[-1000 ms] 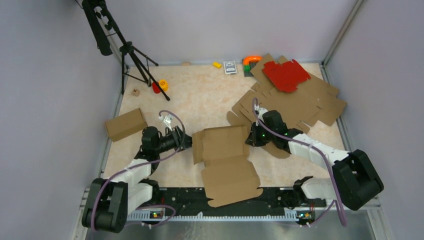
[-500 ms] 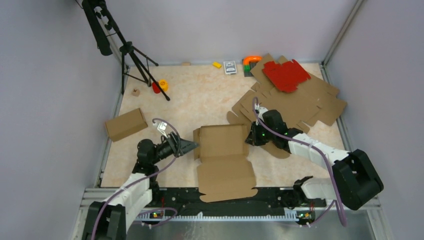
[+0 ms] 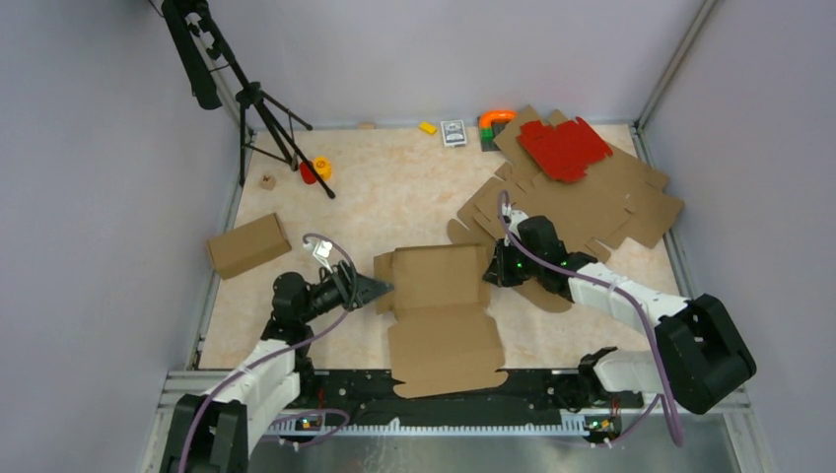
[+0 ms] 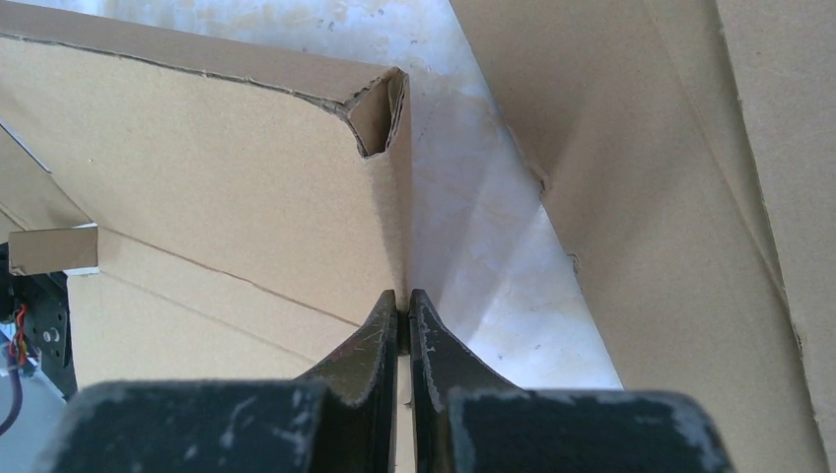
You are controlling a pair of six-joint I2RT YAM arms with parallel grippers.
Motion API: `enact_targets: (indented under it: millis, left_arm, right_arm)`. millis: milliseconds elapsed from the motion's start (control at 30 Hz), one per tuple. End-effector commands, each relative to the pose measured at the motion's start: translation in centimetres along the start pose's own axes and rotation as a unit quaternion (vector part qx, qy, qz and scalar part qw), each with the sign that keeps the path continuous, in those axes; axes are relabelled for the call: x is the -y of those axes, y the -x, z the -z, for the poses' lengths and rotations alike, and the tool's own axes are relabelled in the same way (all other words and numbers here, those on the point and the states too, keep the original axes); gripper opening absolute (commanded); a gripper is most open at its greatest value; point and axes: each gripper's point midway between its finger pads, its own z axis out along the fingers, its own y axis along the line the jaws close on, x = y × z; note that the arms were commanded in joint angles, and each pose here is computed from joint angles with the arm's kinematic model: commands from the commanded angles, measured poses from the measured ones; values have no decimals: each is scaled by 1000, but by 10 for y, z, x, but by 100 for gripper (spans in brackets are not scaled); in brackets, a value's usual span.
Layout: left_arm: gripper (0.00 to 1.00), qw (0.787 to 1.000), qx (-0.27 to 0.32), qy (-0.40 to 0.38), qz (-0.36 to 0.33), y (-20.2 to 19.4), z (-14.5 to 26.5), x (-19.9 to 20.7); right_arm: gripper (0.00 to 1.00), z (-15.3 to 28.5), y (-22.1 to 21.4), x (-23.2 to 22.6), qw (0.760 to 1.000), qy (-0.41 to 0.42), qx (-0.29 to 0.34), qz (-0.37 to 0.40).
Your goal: Fold the paper box
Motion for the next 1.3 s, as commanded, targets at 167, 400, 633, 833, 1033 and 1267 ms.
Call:
enact_targets:
  millis: [167, 400, 633, 833, 1033, 1267]
  left_arm:
    - [50, 999, 0, -34, -36, 8, -2, 19]
    - [42, 998, -3, -33, -50, 12, -4, 22]
    - [33, 999, -25, -26, -32, 9, -12, 13]
    - [49, 997, -40, -54, -30, 5, -17, 20]
    - [33, 997, -54, -34, -31, 2, -22, 11]
    - [20, 998, -62, 0, -28, -1, -26, -6]
  right_arm:
    - [0, -1, 22, -5, 1000, 8, 24, 4]
    - [0, -1, 22, -3, 1000, -4, 18, -4]
    - [0, -2, 20, -5, 1000, 3, 14, -5]
    - [0, -3, 19, -4, 1000, 2, 9, -6]
    - [0, -4, 17, -4, 1000, 2, 6, -7]
    - [0, -6, 17, -5, 1000, 6, 5, -7]
